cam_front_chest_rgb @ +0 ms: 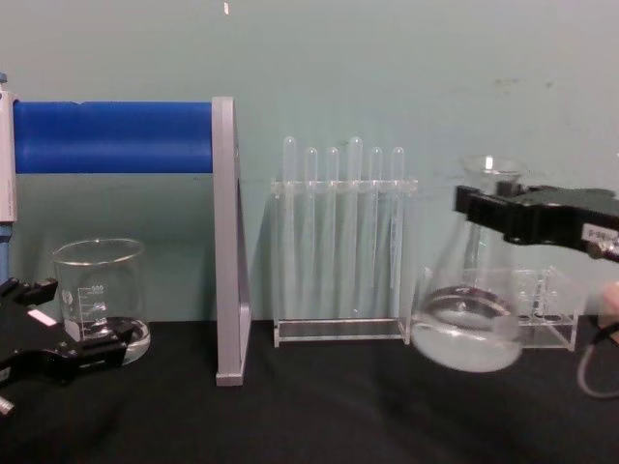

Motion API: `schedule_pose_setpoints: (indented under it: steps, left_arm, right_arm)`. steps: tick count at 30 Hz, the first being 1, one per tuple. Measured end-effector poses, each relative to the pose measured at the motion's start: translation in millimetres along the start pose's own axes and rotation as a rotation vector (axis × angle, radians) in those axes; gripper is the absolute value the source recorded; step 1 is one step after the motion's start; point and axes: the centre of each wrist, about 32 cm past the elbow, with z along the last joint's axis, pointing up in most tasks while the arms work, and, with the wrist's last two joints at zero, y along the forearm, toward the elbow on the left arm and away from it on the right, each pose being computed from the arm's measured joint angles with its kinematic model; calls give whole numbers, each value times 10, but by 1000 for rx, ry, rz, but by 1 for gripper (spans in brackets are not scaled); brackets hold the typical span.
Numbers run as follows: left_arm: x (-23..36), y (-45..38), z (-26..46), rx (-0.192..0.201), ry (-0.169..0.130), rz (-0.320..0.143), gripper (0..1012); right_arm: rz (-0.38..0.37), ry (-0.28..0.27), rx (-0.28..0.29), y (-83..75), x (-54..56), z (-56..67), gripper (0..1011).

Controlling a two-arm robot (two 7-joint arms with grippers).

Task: Grasp the erlenmeyer flask with one hand, shake it three times, then place it back.

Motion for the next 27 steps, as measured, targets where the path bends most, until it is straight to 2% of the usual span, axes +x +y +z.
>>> schedule_pose_setpoints:
  steps: [5,14,22,26,27]
  left_arm:
    - [0,0,0,0,0,0,1001]
    - [0,0,0,0,0,0,1001]
    - [0,0,0,0,0,0,1001]
    - [0,0,0,0,0,0,1001]
    - [0,0,0,0,0,0,1001]
  right_arm:
    - [-113,-2,-16,-16,-39,21,448]
    - [-196,-4,-28,-7,-97,20,448]
    - [-193,-9,-27,50,-159,34,448]
    - [-145,-12,-26,119,-217,38,448]
    - [-110,-15,-25,152,-255,38,448]
